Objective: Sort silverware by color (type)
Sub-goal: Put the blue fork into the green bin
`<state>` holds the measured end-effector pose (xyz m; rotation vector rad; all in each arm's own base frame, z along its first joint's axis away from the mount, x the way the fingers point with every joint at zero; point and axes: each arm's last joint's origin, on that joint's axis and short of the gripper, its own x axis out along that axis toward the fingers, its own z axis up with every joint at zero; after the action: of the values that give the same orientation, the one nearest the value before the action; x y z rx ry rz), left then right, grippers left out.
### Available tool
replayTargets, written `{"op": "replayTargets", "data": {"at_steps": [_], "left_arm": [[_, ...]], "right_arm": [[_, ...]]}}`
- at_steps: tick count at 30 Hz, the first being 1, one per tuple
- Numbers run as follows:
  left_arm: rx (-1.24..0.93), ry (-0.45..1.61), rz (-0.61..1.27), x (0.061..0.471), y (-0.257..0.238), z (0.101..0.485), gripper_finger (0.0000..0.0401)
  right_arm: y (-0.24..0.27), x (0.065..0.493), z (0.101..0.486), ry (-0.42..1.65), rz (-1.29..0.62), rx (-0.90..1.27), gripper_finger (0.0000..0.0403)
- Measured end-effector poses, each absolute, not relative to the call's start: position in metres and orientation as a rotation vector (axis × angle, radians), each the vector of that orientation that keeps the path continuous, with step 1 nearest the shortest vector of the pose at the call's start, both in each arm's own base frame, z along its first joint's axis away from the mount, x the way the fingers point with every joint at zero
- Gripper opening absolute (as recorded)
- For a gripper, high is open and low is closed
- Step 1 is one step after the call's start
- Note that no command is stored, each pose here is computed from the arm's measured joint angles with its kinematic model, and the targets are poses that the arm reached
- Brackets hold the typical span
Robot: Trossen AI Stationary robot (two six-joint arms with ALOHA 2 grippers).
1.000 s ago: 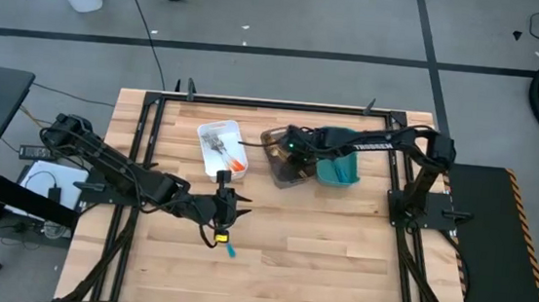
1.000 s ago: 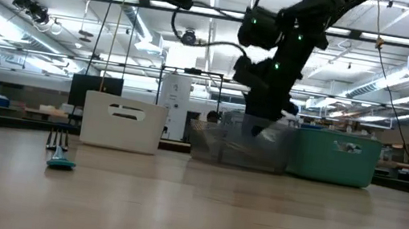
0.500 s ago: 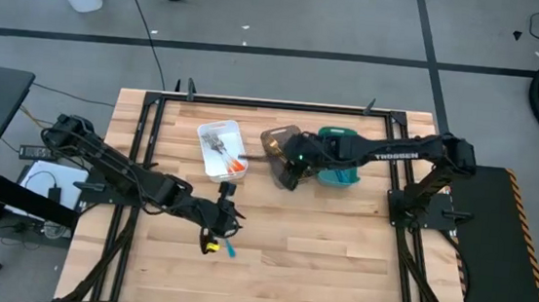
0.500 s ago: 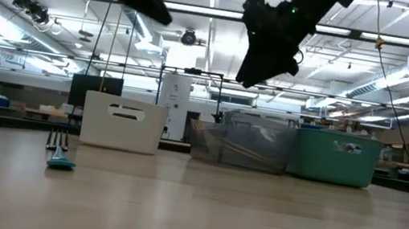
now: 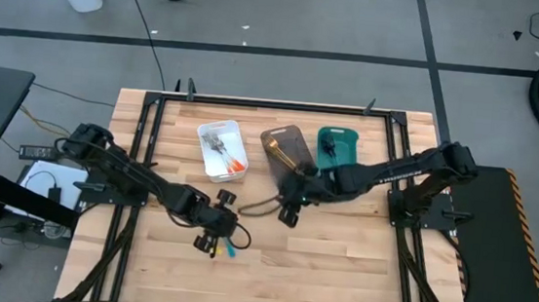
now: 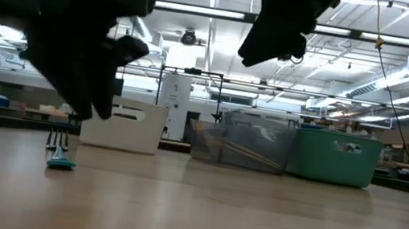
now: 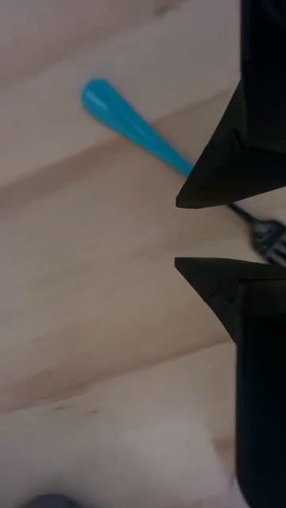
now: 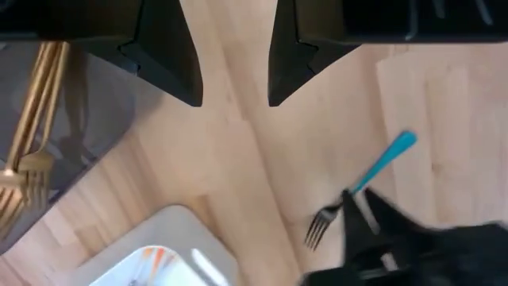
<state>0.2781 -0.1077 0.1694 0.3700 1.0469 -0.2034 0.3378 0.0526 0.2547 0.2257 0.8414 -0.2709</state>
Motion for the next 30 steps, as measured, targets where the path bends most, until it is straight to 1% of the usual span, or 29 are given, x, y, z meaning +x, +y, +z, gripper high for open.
{"op": "replayTargets", "data": {"at_steps": [11, 18, 21, 27, 30], "left_arm": [[0.445, 1.225, -0.260, 0.273, -0.105, 0.145, 0.0118], [0.394, 1.263, -0.295, 0.274, -0.099, 0.137, 0.0115], [0.398, 1.269, -0.306, 0.275, -0.099, 0.135, 0.0094], [0.399, 1.269, -0.328, 0.276, -0.099, 0.133, 0.0017], [0.402, 1.262, -0.327, 0.276, -0.100, 0.133, 0.0012]], "right_arm": [[0.089, 0.329, 0.254, 0.816, -0.271, 0.170, 0.0154], [0.102, 0.325, 0.255, 0.790, -0.286, 0.133, 0.0154], [0.104, 0.324, 0.255, 0.789, -0.286, 0.130, 0.0154], [0.105, 0.322, 0.254, 0.803, -0.296, 0.133, 0.0154], [0.104, 0.321, 0.252, 0.825, -0.299, 0.129, 0.0154]]}}
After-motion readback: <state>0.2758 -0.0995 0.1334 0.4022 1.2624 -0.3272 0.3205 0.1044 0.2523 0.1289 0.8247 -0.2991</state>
